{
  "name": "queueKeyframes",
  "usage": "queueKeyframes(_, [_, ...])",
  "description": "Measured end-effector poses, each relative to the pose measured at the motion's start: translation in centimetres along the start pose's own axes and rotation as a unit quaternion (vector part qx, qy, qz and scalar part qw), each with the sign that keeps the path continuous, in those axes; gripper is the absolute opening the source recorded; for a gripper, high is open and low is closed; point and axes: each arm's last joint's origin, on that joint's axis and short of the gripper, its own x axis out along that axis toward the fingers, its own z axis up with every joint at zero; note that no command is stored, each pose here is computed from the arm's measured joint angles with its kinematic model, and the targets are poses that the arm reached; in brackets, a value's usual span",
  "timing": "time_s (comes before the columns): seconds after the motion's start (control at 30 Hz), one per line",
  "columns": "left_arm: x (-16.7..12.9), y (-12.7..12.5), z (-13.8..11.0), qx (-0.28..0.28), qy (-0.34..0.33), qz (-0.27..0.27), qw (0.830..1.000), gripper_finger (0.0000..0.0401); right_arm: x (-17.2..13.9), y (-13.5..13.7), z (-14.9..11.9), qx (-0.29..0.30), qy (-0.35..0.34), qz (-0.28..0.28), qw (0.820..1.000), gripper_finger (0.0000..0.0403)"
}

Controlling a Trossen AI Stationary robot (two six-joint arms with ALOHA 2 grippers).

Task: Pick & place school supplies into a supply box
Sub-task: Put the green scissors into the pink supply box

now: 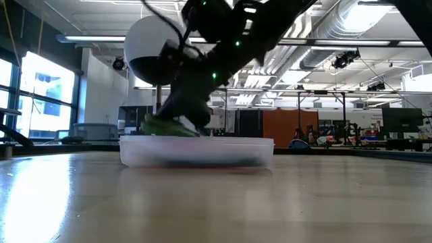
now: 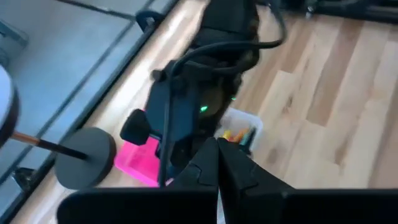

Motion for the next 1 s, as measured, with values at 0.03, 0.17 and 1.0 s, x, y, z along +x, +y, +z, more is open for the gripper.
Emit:
queueKeyframes(0.03, [0.0, 0.0, 0.0, 0.0, 0.004, -0.003, 1.0, 0.0033, 0.3, 0.1, -0.3, -0.004, 0.014, 0.007, 1.0, 0.0004])
queueKeyframes(0.17, [0.0, 0.0, 0.0, -0.001, 0.004, -0.003, 1.0, 0.0043, 0.4, 0.5, -1.1, -0.01, 0.05, 0.024, 0.998, 0.0021])
queueKeyframes(1.0, [-1.8, 3.0, 1.0, 0.033, -0.046, 0.015, 0.998, 0.0036, -2.8, -0.1, 1.2, -0.053, 0.052, 0.047, 0.996, 0.0093])
